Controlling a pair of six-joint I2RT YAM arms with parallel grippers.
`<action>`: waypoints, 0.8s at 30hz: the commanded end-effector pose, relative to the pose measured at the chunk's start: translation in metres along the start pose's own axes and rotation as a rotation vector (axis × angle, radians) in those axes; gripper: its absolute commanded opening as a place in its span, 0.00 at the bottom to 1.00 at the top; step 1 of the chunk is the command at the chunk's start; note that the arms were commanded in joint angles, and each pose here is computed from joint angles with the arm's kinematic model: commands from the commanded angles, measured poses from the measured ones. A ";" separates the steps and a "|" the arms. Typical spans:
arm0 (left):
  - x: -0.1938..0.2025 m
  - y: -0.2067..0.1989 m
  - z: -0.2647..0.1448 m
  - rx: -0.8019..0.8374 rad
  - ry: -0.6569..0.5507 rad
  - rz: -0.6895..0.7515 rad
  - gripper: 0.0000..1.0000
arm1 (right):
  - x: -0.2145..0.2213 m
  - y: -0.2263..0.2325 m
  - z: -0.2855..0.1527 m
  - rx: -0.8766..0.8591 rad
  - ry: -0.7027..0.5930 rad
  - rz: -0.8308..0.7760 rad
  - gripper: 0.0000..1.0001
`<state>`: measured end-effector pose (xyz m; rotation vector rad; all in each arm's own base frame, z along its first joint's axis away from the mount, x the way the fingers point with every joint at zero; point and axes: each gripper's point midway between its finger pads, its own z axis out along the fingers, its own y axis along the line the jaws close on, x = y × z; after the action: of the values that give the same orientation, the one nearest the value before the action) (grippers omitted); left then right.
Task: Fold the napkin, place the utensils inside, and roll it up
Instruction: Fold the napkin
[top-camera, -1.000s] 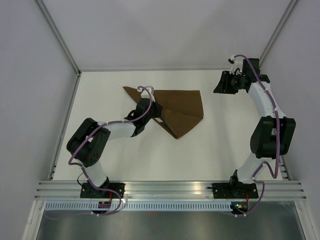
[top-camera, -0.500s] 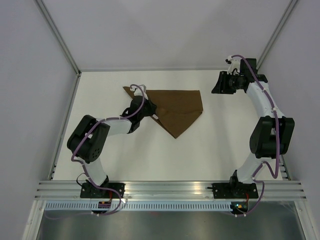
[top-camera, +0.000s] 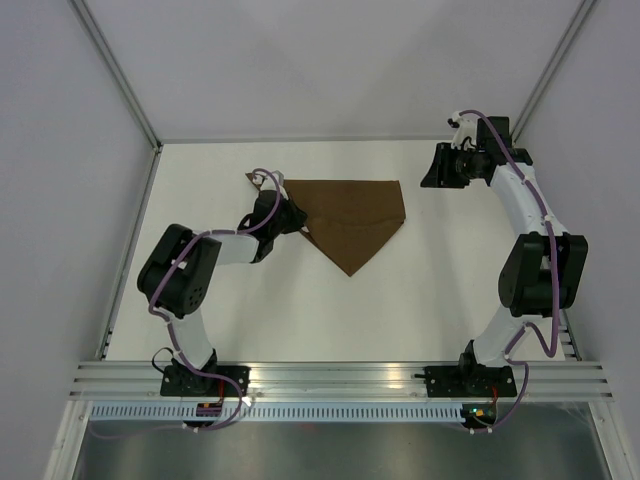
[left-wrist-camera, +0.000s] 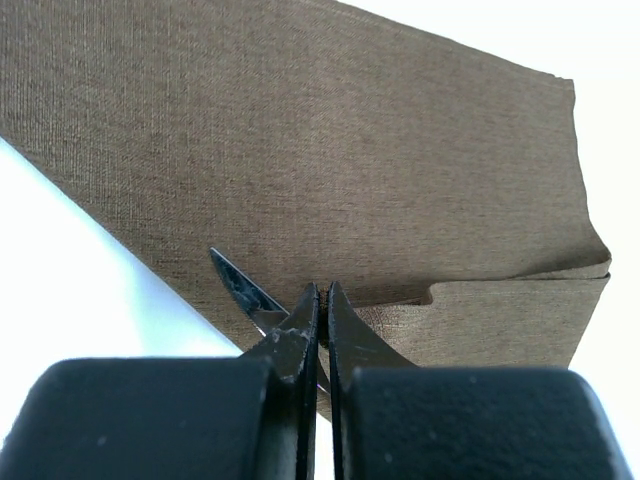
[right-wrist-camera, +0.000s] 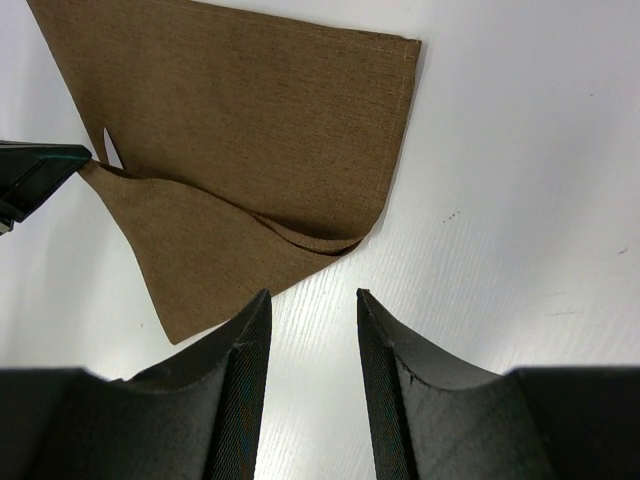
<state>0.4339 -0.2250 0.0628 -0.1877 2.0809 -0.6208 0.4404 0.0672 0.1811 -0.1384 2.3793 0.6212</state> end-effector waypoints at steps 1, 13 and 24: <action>-0.015 -0.014 0.007 0.060 -0.021 -0.057 0.02 | -0.002 0.001 0.003 0.003 -0.001 -0.018 0.45; -0.021 -0.008 0.016 0.043 -0.017 -0.071 0.02 | 0.000 0.002 0.005 0.003 0.005 -0.027 0.45; -0.027 0.007 0.022 0.015 -0.009 -0.097 0.26 | 0.002 0.004 0.006 0.002 0.014 -0.032 0.45</action>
<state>0.4558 -0.2147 0.0535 -0.2500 2.1092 -0.6499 0.4394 0.0725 0.1805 -0.1658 2.3800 0.6212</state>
